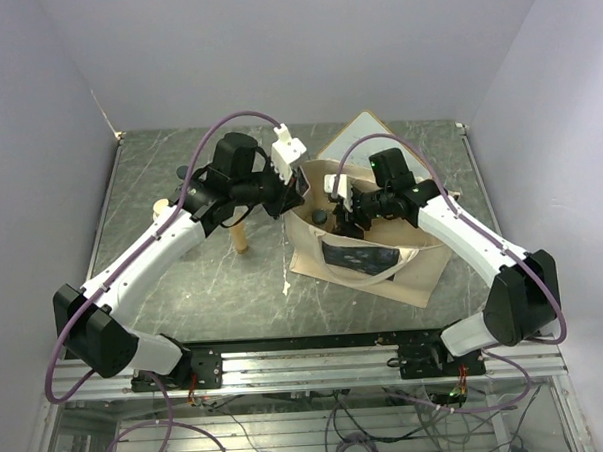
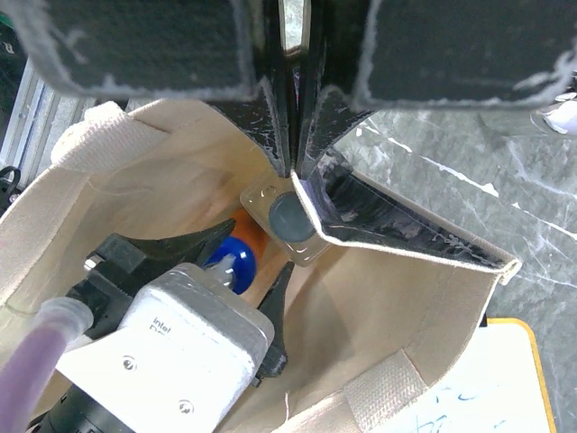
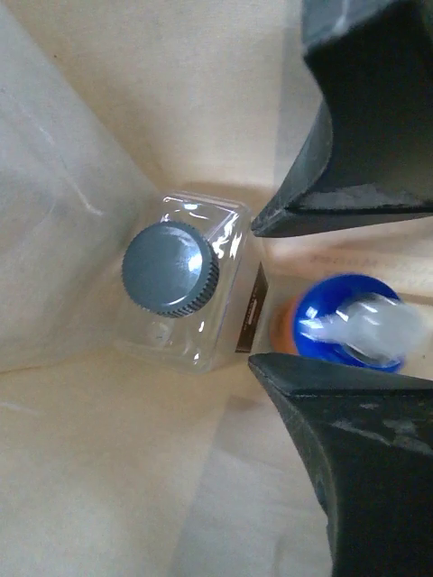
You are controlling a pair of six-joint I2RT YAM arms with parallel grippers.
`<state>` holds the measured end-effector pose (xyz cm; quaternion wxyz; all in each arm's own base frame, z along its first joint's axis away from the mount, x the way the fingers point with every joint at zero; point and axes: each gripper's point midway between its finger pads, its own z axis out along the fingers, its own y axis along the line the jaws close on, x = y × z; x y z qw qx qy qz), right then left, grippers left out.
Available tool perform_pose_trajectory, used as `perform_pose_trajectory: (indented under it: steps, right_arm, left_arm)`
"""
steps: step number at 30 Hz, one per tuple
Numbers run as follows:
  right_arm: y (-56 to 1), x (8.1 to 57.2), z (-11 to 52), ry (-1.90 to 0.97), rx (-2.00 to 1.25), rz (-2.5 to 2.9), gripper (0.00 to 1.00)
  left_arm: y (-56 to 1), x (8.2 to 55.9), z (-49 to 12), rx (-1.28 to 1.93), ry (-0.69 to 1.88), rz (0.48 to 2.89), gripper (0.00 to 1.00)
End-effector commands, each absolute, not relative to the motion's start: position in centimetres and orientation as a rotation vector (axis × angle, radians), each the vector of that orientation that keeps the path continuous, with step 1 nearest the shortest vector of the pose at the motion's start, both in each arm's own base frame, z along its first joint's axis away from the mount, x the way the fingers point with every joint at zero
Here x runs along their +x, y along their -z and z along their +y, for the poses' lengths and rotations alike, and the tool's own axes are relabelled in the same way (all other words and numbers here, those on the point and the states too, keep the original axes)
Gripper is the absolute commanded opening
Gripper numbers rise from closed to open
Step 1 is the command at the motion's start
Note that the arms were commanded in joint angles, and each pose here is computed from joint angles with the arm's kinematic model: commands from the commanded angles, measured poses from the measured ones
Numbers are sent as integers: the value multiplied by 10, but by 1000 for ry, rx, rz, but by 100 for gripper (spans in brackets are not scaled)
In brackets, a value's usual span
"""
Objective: Place the personal care products into the canvas bag
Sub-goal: Place the care product in the canvas bag.
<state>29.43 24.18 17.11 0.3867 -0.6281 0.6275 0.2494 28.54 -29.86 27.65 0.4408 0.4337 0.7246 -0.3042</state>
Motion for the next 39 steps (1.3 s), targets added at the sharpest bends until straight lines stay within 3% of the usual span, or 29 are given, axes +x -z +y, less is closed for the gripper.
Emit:
perform_pose_trajectory:
  steps: [1, 7, 11, 15, 18, 20, 21, 28, 32, 36, 39]
  right_arm:
    - [-182, 297, 244, -629, -1590, 1600, 58]
    - [-205, 294, 249, -644, -1557, 1566, 68]
    - [-231, 292, 250, -641, -1519, 1528, 75]
    - [-265, 292, 249, -616, -1467, 1498, 79]
    - [-290, 288, 246, -596, -1435, 1474, 83]
    - [-312, 282, 243, -588, -1413, 1445, 85]
    - [-318, 281, 242, -580, -1406, 1440, 85]
    - [-352, 279, 231, -526, -1338, 1427, 86]
    - [-366, 279, 223, -507, -1285, 1432, 86]
    - [-378, 278, 217, -500, -1242, 1422, 86]
    - [-382, 275, 213, -508, -1226, 1418, 86]
  left_arm:
    - [-272, 278, -302, 1113, 763, 1783, 15]
    - [-271, 279, -304, 1107, 769, 1793, 18]
    - [-276, 278, -306, 1111, 782, 1776, 25]
    - [-288, 275, -303, 1122, 776, 1751, 41]
    - [-304, 268, -297, 1154, 753, 1701, 59]
    - [-324, 268, -287, 1152, 689, 1655, 80]
    - [-330, 271, -281, 1137, 650, 1651, 82]
    - [-376, 292, -221, 940, 482, 1640, 86]
    - [-396, 322, -160, 638, 334, 1696, 90]
    - [-388, 352, -90, 364, 101, 1773, 99]
    - [-369, 367, -61, 282, 35, 1848, 99]
